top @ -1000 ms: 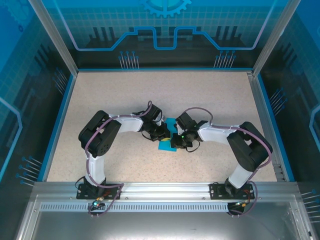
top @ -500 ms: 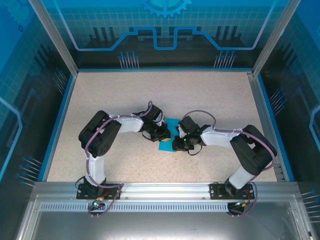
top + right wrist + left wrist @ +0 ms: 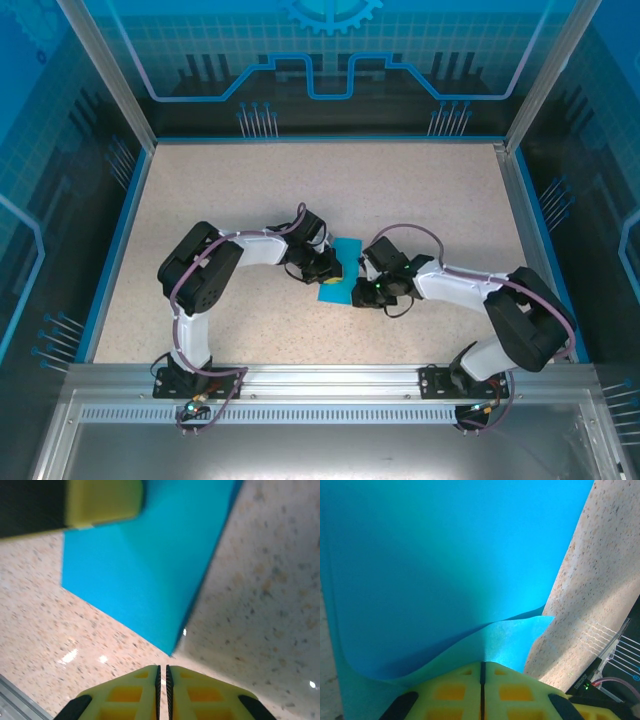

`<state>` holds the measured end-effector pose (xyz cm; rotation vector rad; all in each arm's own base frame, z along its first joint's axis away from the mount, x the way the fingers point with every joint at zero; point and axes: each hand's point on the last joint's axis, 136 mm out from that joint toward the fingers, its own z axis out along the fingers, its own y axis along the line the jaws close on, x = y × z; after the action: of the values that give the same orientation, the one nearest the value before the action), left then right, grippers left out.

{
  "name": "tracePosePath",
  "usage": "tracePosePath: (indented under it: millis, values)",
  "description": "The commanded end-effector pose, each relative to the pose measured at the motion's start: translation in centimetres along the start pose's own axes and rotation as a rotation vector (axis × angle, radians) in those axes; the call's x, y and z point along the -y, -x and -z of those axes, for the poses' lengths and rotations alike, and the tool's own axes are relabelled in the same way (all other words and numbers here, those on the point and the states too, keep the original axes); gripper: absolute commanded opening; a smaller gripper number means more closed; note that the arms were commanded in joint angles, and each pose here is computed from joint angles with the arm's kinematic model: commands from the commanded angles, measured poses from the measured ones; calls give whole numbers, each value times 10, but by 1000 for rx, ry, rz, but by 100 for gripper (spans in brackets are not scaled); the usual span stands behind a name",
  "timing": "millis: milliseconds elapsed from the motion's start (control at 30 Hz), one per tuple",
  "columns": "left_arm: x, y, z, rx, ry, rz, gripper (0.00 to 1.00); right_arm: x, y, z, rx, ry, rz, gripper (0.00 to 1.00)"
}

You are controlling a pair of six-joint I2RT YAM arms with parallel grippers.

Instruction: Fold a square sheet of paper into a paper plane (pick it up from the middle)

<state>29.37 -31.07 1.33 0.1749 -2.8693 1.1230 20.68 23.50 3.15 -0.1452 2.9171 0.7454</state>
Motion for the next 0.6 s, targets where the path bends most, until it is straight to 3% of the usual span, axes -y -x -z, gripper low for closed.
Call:
tracePosePath:
  millis: [0, 200, 567]
  values:
    - [-31, -10, -3, -9, 104, 61, 9, -18, 17, 0, 37, 23, 21, 14]
    - [-28, -10, -3, -15, 89, 60, 9, -17, 23, -21, 8, 12, 14, 13]
    - [-22, 0, 3, 7, 78, 25, 9, 28, -16, -37, -123, -128, -34, 12]
